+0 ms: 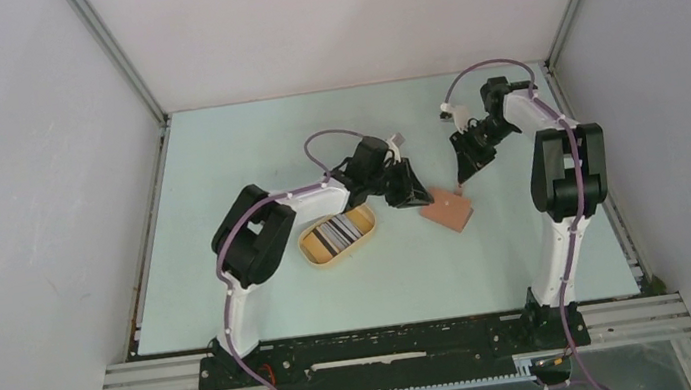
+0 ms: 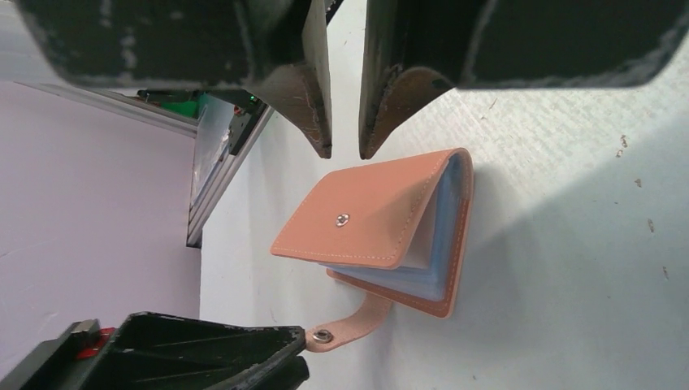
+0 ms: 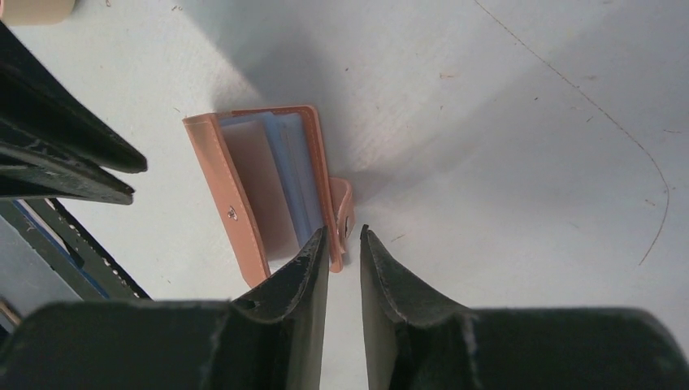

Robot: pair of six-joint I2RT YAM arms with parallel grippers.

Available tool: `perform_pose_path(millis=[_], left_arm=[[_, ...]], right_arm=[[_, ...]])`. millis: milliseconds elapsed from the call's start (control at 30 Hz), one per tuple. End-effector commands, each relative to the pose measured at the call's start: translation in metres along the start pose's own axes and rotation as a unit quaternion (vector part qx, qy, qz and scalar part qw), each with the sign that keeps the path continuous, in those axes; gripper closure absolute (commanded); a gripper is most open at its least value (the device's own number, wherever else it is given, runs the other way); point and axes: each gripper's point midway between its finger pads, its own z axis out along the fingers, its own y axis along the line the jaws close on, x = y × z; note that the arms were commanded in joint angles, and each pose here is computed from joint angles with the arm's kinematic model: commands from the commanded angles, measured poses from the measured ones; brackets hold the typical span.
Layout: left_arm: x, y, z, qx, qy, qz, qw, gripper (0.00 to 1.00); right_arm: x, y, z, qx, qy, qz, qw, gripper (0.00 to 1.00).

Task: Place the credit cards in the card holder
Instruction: Close the card holder at the center of the board.

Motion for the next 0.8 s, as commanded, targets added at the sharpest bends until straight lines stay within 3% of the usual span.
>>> perform_pose_path(millis=[0, 133, 467, 767], left_arm=[[-0.006, -0.016, 0.009, 0.025, -0.002, 0.023, 0.999, 0.77], [-0.004, -0.016, 0.016, 0.027, 0.006, 0.023, 0.999, 0.78], [0.003, -0.009, 0.026, 0.016, 0.020, 0.020, 0.999, 0.79], [0.004, -0.001, 0.032, -0.001, 0.027, 0.018, 0.999, 0.79]], right_arm=[[-0.003, 0.001, -0.003, -0.008, 0.004, -0.007, 1.000, 0.73], [-0.003, 0.010, 0.004, -0.018, 0.016, -0.016, 1.000, 0.75], [-0.003, 0.013, 0.005, -0.019, 0.018, -0.021, 0.999, 0.93], [-0.009, 0.017, -0.005, -0.007, -0.002, -0.041, 0.999, 1.00]])
